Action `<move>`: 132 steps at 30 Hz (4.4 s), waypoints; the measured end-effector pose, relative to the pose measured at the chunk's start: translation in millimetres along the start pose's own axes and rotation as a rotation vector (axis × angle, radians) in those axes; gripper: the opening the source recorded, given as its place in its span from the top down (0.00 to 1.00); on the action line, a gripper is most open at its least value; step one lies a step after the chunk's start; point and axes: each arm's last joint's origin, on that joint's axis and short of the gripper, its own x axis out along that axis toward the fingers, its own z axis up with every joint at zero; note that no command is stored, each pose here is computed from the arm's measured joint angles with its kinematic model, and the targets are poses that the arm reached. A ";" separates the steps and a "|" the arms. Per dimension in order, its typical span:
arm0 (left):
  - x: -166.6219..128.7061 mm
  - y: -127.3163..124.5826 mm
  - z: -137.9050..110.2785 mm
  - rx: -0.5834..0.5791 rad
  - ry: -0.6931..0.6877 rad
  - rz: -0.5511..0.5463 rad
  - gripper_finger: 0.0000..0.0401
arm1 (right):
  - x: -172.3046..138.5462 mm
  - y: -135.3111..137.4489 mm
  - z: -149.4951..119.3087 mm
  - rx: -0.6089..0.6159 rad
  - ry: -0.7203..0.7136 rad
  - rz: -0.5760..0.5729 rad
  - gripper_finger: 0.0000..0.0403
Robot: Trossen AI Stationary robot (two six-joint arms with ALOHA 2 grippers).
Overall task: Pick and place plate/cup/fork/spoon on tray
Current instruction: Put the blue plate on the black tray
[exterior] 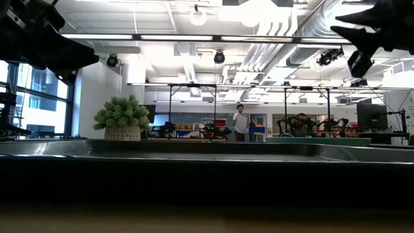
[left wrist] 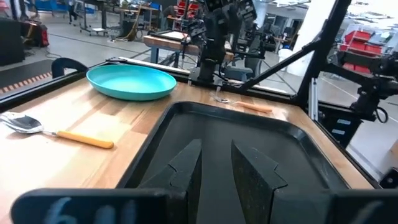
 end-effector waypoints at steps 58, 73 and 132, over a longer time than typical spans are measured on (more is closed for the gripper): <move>-9.6 5.7 40.5 -0.351 -0.433 0.250 0.81 | 10.9 81.6 165.8 -0.419 0.154 -0.715 0.83; -9.5 5.7 40.4 -0.350 -0.432 0.250 0.81 | 37.3 79.1 143.0 -0.289 0.422 -0.912 0.65; -8.3 5.7 37.3 -0.327 -0.402 0.258 0.81 | 178.7 -111.7 10.4 -0.050 1.361 -1.080 0.65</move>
